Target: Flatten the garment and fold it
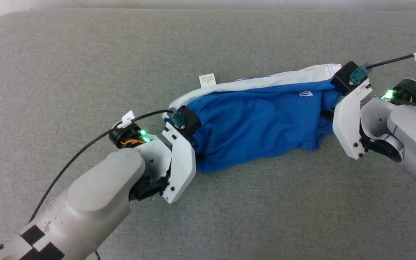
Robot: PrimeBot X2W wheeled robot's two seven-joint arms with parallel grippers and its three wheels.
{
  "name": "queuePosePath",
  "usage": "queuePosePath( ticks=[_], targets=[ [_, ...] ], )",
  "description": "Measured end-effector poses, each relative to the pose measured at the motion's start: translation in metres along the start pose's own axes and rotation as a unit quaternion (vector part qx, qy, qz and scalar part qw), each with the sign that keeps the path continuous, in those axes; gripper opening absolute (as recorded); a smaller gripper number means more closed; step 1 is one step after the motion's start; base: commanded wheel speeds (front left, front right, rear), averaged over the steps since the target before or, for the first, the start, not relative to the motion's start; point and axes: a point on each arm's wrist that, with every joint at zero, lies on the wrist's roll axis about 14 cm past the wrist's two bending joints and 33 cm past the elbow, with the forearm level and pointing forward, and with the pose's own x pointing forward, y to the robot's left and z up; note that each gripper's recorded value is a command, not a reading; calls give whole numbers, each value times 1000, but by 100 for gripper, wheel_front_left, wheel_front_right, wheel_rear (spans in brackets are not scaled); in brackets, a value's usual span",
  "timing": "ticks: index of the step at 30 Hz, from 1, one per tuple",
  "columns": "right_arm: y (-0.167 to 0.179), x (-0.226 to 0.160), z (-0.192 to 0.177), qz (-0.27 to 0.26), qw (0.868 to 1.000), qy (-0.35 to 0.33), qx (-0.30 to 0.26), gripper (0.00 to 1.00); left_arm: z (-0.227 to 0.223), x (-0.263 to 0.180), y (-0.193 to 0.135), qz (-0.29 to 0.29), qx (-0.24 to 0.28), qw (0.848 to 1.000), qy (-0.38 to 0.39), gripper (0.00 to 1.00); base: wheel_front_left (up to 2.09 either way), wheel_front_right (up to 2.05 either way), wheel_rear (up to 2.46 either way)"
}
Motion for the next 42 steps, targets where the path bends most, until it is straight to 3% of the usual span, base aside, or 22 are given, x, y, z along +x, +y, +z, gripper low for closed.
queuePosePath(
  ticks=[12,20,27,28,29,30,34,37,40,42],
  targets=[
    [10,-47,0,3,996,-92,-1,0,25,-46,10,34,-18,988,-150,0,0,0,0],
    [32,-85,-53,17,996,-91,19,0,-11,-60,-41,3,-31,989,-145,0,0,0,0],
    [55,-93,-112,28,995,-50,83,0,-44,-51,-62,-10,-57,992,-112,0,0,0,0],
    [54,-93,-115,24,995,-49,85,32,-49,-49,-62,-7,-55,993,-107,12,0,0,0],
    [53,-93,-115,21,995,-52,88,100,-51,-48,-62,-5,-53,993,-105,90,0,0,0],
    [51,-93,-113,16,994,-58,93,100,-50,-48,-62,-3,-52,993,-109,100,0,0,0],
    [36,-106,-95,-10,992,-93,81,100,-37,-58,-59,16,-54,986,-158,100,0,0,0],
    [18,-127,-73,-33,990,-122,61,100,-15,-77,-48,55,-36,973,-222,100,0,0,0],
    [2,-149,-48,-56,986,-149,40,100,8,-104,-27,125,-16,946,-298,100,0,0,0],
    [-7,-159,-38,-69,986,-149,26,100,24,-125,-11,180,-5,918,-354,100,0,0,0]
  ],
)
